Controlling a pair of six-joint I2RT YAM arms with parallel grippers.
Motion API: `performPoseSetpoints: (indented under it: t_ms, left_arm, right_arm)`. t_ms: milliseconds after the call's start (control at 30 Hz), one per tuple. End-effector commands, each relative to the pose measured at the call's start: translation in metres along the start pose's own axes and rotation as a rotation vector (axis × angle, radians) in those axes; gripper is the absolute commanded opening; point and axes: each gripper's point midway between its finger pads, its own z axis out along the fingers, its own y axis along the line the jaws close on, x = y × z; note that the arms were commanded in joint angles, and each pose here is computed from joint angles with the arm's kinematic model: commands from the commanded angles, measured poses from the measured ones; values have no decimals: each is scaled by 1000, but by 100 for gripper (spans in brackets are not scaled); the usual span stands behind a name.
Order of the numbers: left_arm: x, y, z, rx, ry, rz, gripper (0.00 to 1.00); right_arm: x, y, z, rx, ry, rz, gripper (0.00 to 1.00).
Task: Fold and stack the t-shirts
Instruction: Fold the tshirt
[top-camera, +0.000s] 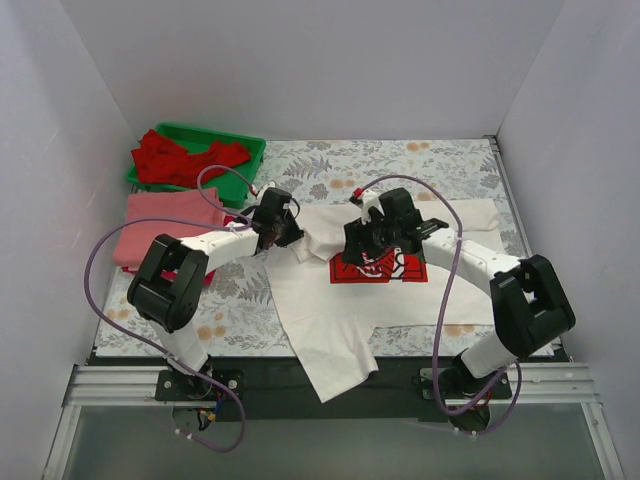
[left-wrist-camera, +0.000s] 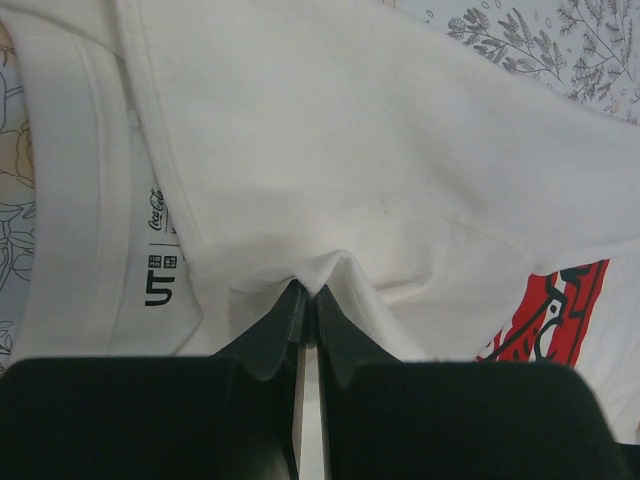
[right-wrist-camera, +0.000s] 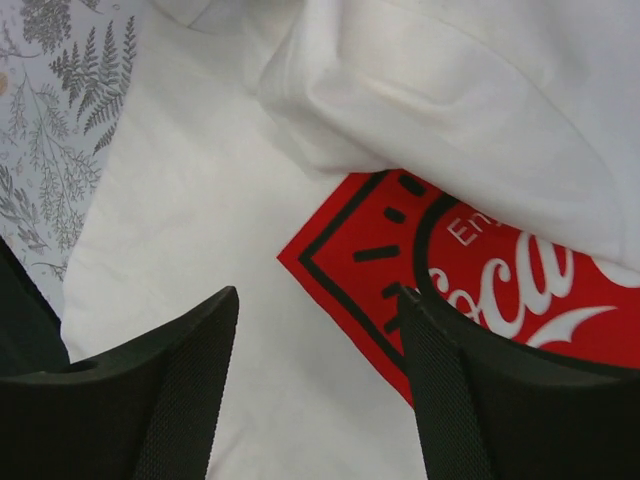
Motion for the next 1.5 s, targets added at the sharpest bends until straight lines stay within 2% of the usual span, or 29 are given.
performPoseSetpoints:
  t_ms: [0, 300, 533, 633, 733, 933, 1033, 1100, 1467]
  left_arm:
    - [-14, -21, -1, 64, -27, 14, 0]
    - [-16, -15, 1, 69, -31, -5, 0]
    - [-11, -7, 3, 54, -21, -4, 0]
    - [-11, -5, 3, 52, -20, -6, 0]
    - [-10, -3, 3, 48, -18, -11, 0]
    - [-10, -2, -1, 55, -21, -14, 0]
    - [-12, -2, -4, 59, -30, -17, 0]
    - [-12, -2, -5, 61, -31, -14, 0]
    - [-10, -5, -28, 95, -23, 6, 0]
  right_arm:
    - [-24, 18, 21, -34, -71, -11, 69]
    - [-19, 13, 79, 63, 4, 20, 56]
    - [-12, 15, 95, 92, 27, 12, 56]
    - [-10, 14, 100, 114, 31, 29, 52]
    - [-9, 5, 104, 195, 20, 33, 45]
    - [-10, 3, 106, 225, 10, 42, 31]
    - [-11, 5, 105, 221, 3, 41, 16]
    - [-12, 7, 105, 219, 3, 35, 2]
    - [-19, 20, 70, 208, -23, 22, 1]
